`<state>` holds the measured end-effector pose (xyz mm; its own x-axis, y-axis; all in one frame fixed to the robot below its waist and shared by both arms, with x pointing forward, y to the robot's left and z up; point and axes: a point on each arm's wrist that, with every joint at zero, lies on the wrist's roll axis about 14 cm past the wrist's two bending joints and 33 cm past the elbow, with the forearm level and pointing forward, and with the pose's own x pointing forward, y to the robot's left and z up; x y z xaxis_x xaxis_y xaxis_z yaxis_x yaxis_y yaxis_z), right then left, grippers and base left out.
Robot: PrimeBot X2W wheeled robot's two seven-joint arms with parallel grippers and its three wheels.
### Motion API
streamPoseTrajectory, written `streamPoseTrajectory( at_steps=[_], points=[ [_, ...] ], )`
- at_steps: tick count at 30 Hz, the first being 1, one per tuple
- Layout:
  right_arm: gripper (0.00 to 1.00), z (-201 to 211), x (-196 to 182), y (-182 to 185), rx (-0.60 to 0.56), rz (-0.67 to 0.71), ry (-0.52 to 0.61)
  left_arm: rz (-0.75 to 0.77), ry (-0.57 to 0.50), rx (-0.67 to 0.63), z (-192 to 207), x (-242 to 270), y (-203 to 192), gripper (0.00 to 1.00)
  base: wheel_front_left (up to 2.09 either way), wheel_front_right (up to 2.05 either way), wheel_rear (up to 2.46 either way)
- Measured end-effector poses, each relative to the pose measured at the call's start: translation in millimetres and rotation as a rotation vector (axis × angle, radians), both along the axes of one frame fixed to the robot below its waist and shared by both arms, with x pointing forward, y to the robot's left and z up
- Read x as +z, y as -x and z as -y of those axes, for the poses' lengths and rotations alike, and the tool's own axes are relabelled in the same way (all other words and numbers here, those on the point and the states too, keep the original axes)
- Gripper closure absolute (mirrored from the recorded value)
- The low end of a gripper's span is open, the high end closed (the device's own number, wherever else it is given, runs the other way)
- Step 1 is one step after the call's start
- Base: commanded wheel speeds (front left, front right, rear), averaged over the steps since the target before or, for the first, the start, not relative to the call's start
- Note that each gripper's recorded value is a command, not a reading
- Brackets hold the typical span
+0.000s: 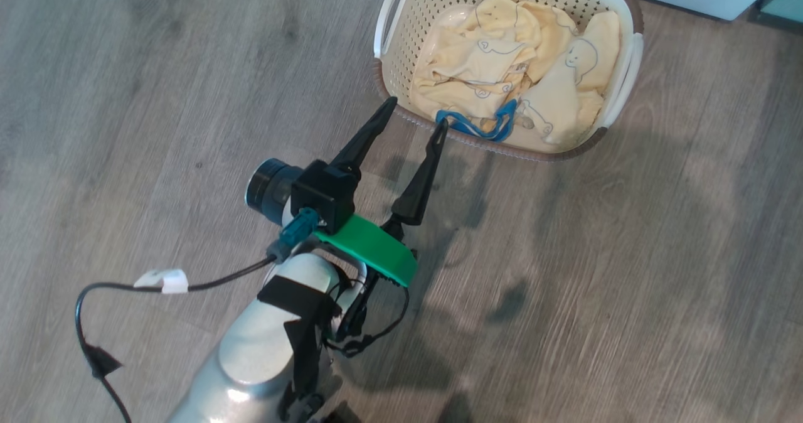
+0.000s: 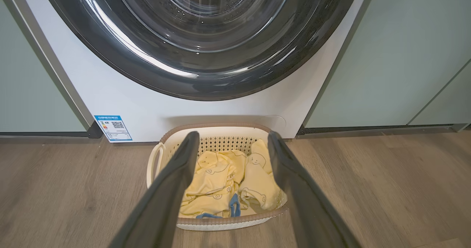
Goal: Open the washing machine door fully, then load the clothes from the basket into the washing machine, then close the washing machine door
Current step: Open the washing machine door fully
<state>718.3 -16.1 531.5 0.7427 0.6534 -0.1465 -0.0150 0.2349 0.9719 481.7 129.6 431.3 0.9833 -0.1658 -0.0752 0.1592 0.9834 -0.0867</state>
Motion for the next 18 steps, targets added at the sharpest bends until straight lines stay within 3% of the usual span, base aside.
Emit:
streamPoseTrajectory(
  at_steps=[18],
  points=[
    [1.00, -3.1, -10.1, 3.9, 0.048, -0.022, 0.035, 0.004, 0.010, -0.002, 4.2, 0.0, -5.1, 0.00, 0.00, 0.00, 0.00]
  ],
)
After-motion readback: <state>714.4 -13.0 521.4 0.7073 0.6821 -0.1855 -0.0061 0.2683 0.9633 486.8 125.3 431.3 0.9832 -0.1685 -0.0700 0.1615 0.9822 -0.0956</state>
